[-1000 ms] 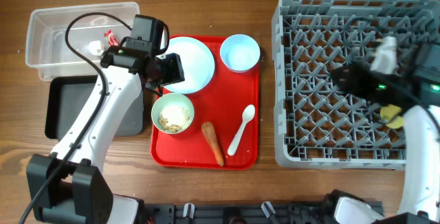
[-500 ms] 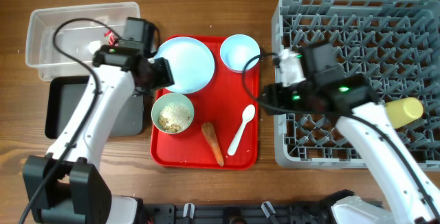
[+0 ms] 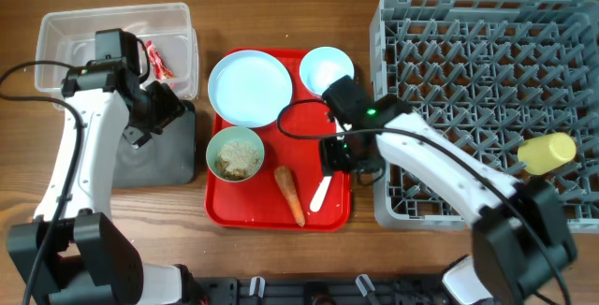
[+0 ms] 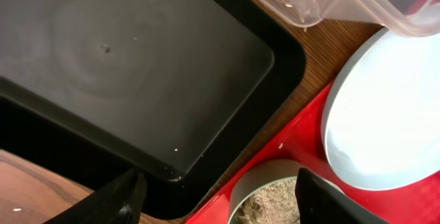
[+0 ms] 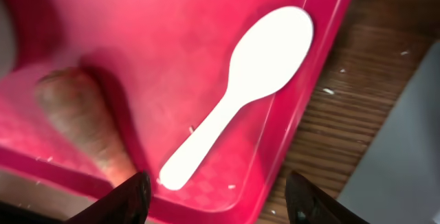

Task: Sort waste into correct bins and load items into the dishwasher rack
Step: 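Grasp the white spoon on the tray with the right gripper, then carry the spoon right and set it in the dish rack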

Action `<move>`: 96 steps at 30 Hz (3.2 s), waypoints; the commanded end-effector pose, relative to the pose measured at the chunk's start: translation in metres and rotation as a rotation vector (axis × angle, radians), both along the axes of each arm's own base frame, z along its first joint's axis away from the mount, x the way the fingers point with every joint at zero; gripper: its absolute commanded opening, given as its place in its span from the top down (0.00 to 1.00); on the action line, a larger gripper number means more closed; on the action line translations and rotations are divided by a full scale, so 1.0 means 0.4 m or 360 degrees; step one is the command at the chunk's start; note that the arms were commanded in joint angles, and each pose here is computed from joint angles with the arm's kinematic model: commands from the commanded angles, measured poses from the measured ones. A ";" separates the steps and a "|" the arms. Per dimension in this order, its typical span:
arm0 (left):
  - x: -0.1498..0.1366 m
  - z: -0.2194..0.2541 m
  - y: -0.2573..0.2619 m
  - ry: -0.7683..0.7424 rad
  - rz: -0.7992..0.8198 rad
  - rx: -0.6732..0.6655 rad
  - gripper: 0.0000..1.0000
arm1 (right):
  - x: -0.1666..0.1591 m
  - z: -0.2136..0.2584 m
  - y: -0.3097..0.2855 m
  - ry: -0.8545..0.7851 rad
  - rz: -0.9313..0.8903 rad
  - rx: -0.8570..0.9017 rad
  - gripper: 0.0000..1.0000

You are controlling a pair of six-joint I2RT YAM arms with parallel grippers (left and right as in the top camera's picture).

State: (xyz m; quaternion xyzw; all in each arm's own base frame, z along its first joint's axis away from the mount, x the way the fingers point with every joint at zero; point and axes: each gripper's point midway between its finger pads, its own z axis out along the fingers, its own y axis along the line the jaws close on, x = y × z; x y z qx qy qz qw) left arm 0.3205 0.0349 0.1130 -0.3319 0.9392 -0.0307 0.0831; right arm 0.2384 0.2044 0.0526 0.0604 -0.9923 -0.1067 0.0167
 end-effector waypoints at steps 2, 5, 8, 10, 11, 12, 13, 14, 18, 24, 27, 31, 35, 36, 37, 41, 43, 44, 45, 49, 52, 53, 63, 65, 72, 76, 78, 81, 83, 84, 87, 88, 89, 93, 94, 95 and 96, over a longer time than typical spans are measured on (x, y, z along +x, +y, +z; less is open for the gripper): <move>0.001 0.016 -0.001 -0.0032 0.0029 -0.0015 0.28 | 0.015 -0.057 0.018 0.0044 -0.0097 -0.0068 0.37; 0.001 0.016 -0.001 -0.0032 0.0029 -0.0015 0.28 | 0.016 -0.088 0.024 0.0070 -0.0113 -0.0085 0.38; 0.001 0.016 -0.002 -0.0032 0.0029 -0.0015 0.28 | 0.012 -0.118 0.029 0.0099 -0.0104 -0.0110 0.40; 0.001 0.016 -0.002 -0.0032 0.0029 -0.0015 0.28 | 0.007 -0.133 0.025 0.0124 -0.0125 -0.0137 0.42; 0.001 0.016 -0.001 -0.0032 0.0029 -0.0015 0.28 | 0.005 -0.137 0.022 0.0131 -0.0131 -0.0152 0.43; 0.001 0.016 -0.001 -0.0032 0.0029 -0.0015 0.28 | 0.005 -0.147 0.017 0.0139 -0.0155 -0.0179 0.47; 0.001 0.016 -0.002 -0.0032 0.0029 -0.0015 0.28 | 0.005 -0.156 0.013 0.0144 -0.0170 -0.0199 0.54; 0.001 0.016 -0.002 -0.0031 0.0029 -0.0015 0.28 | 0.005 -0.159 0.012 0.0146 -0.0170 -0.0205 0.58; -0.001 0.015 -0.002 -0.0027 0.0029 -0.0016 0.28 | 0.004 -0.159 0.011 0.0149 -0.0181 -0.0208 0.75; -0.001 0.015 -0.002 -0.0026 0.0029 -0.0016 0.28 | 0.004 -0.159 0.011 0.0150 -0.0182 -0.0207 0.79; -0.001 0.015 -0.002 -0.0026 0.0029 -0.0016 0.28 | 0.007 -0.154 0.013 0.0141 -0.0181 -0.0200 0.84; -0.002 0.015 -0.002 -0.0024 0.0029 -0.0017 0.28 | 0.019 -0.134 0.022 0.0091 -0.0171 -0.0160 0.90; -0.003 0.015 -0.002 -0.0021 0.0029 -0.0018 0.28 | 0.038 -0.097 0.028 0.0003 -0.0175 -0.0120 0.96; -0.003 0.015 -0.002 -0.0020 0.0029 -0.0017 0.28 | 0.044 -0.083 0.028 -0.0026 -0.0174 -0.0109 0.95; -0.003 0.015 -0.002 -0.0021 0.0029 -0.0017 0.28 | 0.047 -0.071 0.029 -0.0047 -0.0170 -0.0095 0.95; -0.005 0.015 -0.002 -0.0017 0.0029 -0.0017 0.28 | 0.060 -0.004 0.026 -0.0161 -0.0141 -0.0040 0.95; -0.005 0.014 -0.002 -0.0015 0.0029 -0.0018 0.28 | 0.076 0.070 0.014 -0.0283 -0.0139 0.0031 0.96; -0.005 0.015 -0.002 -0.0015 0.0029 -0.0018 0.28 | 0.083 0.094 0.008 -0.0326 -0.0141 0.0052 0.96; -0.005 0.014 -0.002 -0.0015 0.0029 -0.0018 0.28 | 0.091 0.123 -0.002 -0.0381 -0.0141 0.0076 0.96; -0.005 0.015 -0.002 -0.0015 0.0029 -0.0018 0.28 | 0.137 0.249 -0.087 -0.0661 -0.0186 0.0112 0.96; -0.005 0.015 -0.002 -0.0016 0.0029 -0.0018 0.29 | 0.165 0.301 -0.163 -0.0796 -0.0202 0.0091 0.96; -0.005 0.015 -0.002 -0.0016 0.0029 -0.0018 0.28 | 0.171 0.304 -0.179 -0.0806 -0.0213 0.0079 0.96; -0.005 0.015 -0.003 -0.0016 0.0029 -0.0018 0.29 | 0.201 0.218 -0.318 -0.0654 -0.0253 -0.0138 0.96; -0.005 0.015 -0.003 -0.0016 0.0029 -0.0018 0.29 | 0.199 0.187 -0.319 -0.0588 -0.0211 -0.0158 0.96; -0.005 0.015 -0.004 -0.0016 0.0028 -0.0025 0.29 | 0.184 0.095 -0.308 -0.0374 -0.0149 -0.0171 0.94; -0.005 0.015 -0.007 -0.0017 0.0025 -0.0034 0.28 | 0.189 0.110 -0.305 -0.0411 -0.0152 -0.0154 0.83; -0.004 0.015 -0.007 -0.0018 0.0026 -0.0035 0.28 | 0.191 0.131 -0.305 -0.0452 -0.0155 -0.0143 0.75; -0.004 0.015 -0.007 -0.0018 0.0025 -0.0035 0.27 | 0.206 0.181 -0.302 -0.0554 -0.0162 -0.0115 0.53; -0.004 0.015 -0.007 -0.0018 0.0025 -0.0034 0.27 | 0.222 0.228 -0.298 -0.0653 -0.0170 -0.0087 0.41; -0.004 0.015 -0.007 -0.0018 0.0025 -0.0035 0.27 | 0.228 0.245 -0.296 -0.0695 -0.0173 -0.0075 0.40; 0.003 0.016 -0.022 -0.0037 -0.0007 -0.0063 0.27 | 0.235 0.292 -0.295 -0.0794 -0.0181 -0.0047 0.40; 0.011 0.018 -0.035 -0.0057 -0.0024 -0.0092 0.28 | 0.235 0.302 -0.295 -0.0815 -0.0184 -0.0041 0.40; 0.022 0.021 -0.052 -0.0087 -0.0049 -0.0125 0.28 | 0.235 0.311 -0.296 -0.0835 -0.0188 -0.0037 0.40; 0.100 0.050 -0.163 -0.0320 -0.0391 -0.0198 0.28 | 0.238 0.334 -0.296 -0.0890 -0.0200 -0.0023 0.39; 0.116 0.058 -0.188 -0.0372 -0.0471 -0.0186 0.28 | 0.238 0.336 -0.297 -0.0894 -0.0201 -0.0022 0.39; 0.131 0.065 -0.217 -0.0424 -0.0559 -0.0174 0.26 | 0.238 0.337 -0.298 -0.0895 -0.0204 -0.0022 0.39; 0.141 0.071 -0.240 -0.0465 -0.0624 -0.0166 0.23 | 0.238 0.336 -0.300 -0.0893 -0.0212 -0.0022 0.39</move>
